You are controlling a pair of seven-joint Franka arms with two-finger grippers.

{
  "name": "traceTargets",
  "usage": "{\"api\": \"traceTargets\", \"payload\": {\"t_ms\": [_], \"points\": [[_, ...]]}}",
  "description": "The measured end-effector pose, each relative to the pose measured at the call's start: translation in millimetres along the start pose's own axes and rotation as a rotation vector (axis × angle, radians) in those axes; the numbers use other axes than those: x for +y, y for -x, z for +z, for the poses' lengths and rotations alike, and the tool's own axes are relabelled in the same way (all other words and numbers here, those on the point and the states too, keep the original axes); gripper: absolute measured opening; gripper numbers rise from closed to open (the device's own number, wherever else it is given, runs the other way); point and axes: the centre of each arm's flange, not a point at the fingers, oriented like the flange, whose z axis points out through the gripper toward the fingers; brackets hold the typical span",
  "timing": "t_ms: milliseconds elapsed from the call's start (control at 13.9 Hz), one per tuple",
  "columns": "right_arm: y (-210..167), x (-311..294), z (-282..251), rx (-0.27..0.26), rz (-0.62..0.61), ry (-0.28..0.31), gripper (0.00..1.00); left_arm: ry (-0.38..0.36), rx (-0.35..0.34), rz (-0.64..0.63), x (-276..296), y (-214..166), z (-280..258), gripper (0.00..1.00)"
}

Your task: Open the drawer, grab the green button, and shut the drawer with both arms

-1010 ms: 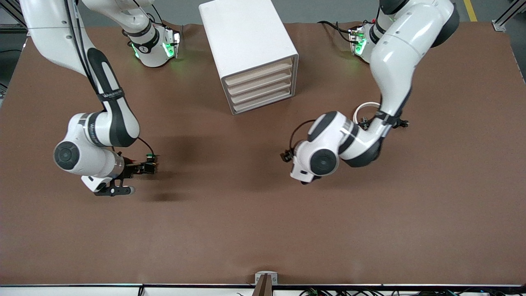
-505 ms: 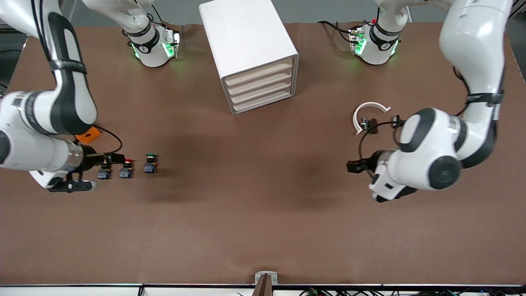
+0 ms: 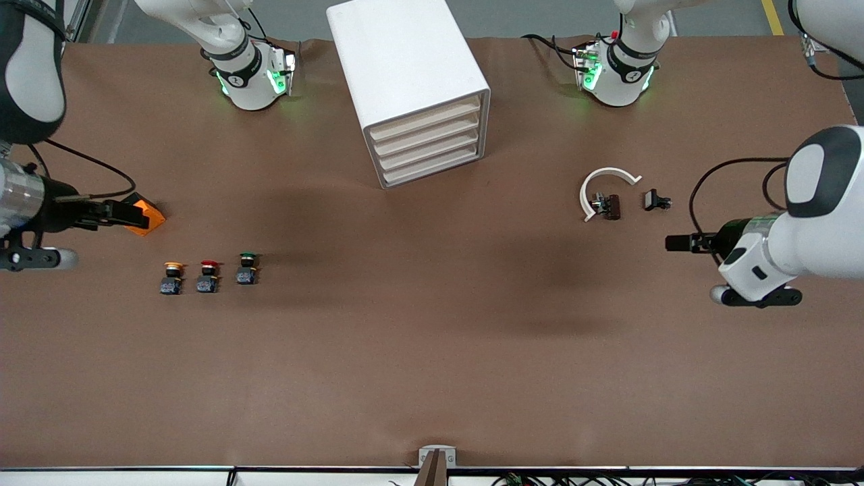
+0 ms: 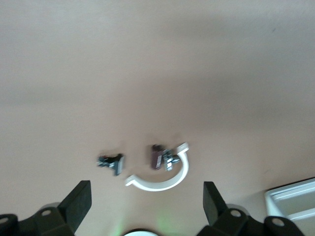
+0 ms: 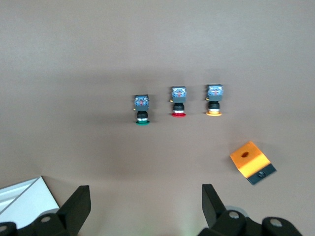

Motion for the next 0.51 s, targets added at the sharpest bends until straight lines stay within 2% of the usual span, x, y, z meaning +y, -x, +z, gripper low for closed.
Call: {"api": "traceTargets", "payload": {"t_ms": [216,505], "points": [[8.4,5.3,-22.4,0.001,0.006,0.063,1.00,-0.027,0.051,-0.004,-14.3,45.4,-23.9,1.00],[11.4,10.3,-22.5,-0.022,0.016,0.080,1.00,-0.023,0.227,-0.041,-37.1,107.1,-47.3,1.00]]}}
